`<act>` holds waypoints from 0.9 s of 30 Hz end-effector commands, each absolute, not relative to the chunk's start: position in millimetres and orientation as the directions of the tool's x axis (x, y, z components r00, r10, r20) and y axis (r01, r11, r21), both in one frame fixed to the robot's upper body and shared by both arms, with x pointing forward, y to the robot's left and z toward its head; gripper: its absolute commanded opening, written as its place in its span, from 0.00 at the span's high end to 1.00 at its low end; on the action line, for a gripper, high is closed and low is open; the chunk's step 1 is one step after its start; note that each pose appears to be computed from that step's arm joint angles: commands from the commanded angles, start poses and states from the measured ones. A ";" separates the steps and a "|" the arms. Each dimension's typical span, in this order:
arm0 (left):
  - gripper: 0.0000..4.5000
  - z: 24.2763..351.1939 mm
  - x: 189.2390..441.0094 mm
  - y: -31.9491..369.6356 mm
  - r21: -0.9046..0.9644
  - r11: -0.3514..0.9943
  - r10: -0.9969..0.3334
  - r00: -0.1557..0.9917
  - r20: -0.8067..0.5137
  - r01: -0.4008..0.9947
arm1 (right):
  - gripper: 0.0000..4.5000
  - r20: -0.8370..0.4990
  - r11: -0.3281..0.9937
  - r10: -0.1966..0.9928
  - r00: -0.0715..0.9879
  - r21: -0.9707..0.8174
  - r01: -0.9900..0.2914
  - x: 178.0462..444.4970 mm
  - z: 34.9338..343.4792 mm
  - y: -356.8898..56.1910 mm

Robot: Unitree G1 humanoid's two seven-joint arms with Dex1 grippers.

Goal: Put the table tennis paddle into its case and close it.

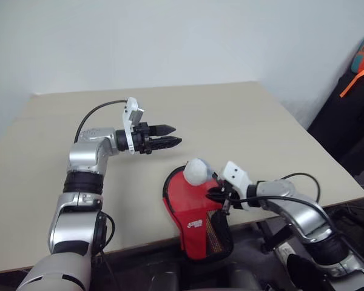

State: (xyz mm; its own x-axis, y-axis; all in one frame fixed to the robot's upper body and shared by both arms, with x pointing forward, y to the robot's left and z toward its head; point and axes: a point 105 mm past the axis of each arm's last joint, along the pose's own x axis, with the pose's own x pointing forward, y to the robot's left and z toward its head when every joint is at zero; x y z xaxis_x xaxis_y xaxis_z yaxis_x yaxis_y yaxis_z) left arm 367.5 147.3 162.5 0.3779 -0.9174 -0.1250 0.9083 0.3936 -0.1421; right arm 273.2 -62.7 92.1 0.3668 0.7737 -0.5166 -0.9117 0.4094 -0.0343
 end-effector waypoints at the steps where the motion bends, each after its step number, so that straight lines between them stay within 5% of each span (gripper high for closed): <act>1: 0.61 167.9 359.0 146.5 -0.126 0.405 -0.913 0.395 -0.097 0.905 | 0.56 -0.466 0.414 0.788 0.402 -0.082 -0.906 277.1 124.1 -70.2; 6: 1.00 119.6 330.3 130.6 -0.193 0.400 -0.912 0.368 -0.179 0.896 | 0.16 -0.402 0.475 0.775 0.488 -0.139 -0.869 299.5 159.2 -78.5; 8: 1.00 110.0 322.2 125.1 -0.194 0.398 -0.911 0.361 -0.199 0.897 | 0.01 -0.385 0.489 0.770 0.508 -0.155 -0.859 305.6 165.6 -74.5; 17: 1.00 93.8 296.0 113.9 -0.232 0.351 -0.925 0.298 -0.236 0.907 | 0.01 -0.375 0.486 0.778 0.504 -0.149 -0.861 315.9 157.0 -43.4; 27: 1.00 91.5 295.0 115.2 -0.231 0.370 -0.917 0.314 -0.244 0.900 | 0.01 -0.400 0.431 0.797 0.452 -0.148 -0.890 314.0 136.1 -19.1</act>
State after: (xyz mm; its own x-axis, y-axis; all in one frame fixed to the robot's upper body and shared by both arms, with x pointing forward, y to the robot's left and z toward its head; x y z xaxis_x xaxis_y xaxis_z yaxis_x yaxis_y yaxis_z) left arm 295.3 117.8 80.0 0.3172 -0.9090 -0.2704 0.8832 0.3870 -0.2649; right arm 309.6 -22.2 122.9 0.4316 0.7899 -0.4357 -0.8945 0.4372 -0.0934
